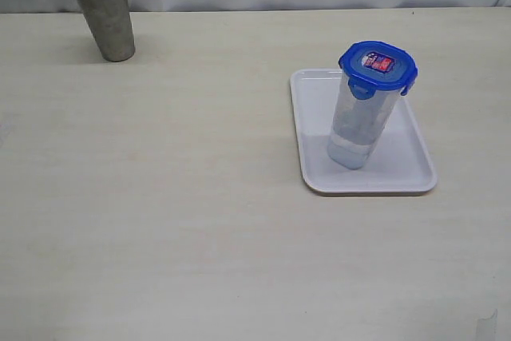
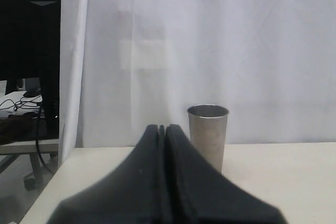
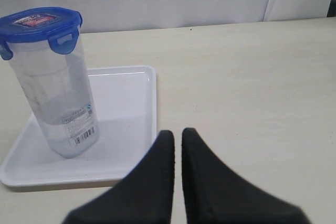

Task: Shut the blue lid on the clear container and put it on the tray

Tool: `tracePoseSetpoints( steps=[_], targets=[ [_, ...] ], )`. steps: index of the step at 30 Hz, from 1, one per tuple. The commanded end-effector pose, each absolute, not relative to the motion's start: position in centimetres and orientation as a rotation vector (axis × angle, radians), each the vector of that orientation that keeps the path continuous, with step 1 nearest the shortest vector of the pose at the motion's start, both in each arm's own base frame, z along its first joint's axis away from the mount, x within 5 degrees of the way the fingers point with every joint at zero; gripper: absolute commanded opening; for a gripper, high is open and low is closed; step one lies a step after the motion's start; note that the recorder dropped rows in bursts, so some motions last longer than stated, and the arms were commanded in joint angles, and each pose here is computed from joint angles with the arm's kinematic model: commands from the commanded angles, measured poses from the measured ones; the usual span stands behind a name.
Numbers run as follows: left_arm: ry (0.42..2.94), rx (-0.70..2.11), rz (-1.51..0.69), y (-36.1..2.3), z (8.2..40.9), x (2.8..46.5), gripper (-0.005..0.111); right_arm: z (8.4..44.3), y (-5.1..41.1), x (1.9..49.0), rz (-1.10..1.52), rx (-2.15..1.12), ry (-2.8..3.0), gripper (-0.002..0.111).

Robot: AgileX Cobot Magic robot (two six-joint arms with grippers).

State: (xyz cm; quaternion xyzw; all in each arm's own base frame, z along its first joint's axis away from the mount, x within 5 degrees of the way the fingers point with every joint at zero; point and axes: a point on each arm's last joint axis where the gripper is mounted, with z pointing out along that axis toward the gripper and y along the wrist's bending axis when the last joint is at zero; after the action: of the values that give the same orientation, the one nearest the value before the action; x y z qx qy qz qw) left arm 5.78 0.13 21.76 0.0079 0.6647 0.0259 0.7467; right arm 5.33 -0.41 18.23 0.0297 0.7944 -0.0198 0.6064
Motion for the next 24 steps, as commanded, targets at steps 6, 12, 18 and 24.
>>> tracePoseSetpoints(
  steps=[6, 12, 18, 24],
  targets=[
    [1.608, 0.05, 0.091, 0.2, 20.3, 5.8, 0.0, 18.2, -0.4, 5.3, -0.048, 0.079, 1.824, 0.005],
    [1.728, 0.051, 0.093, 0.2, 19.2, 5.7, 0.0, 18.2, -0.4, 5.3, -0.048, 0.079, 1.824, 0.005],
    [1.801, 0.051, 0.093, 0.2, 18.5, 5.6, 0.0, 18.2, -0.4, 5.3, -0.048, 0.079, 1.824, 0.005],
    [1.801, 0.051, 0.093, 0.2, 18.5, 5.6, 0.0, 18.2, -0.4, 5.3, -0.048, 0.079, 1.824, 0.005]
  ],
)
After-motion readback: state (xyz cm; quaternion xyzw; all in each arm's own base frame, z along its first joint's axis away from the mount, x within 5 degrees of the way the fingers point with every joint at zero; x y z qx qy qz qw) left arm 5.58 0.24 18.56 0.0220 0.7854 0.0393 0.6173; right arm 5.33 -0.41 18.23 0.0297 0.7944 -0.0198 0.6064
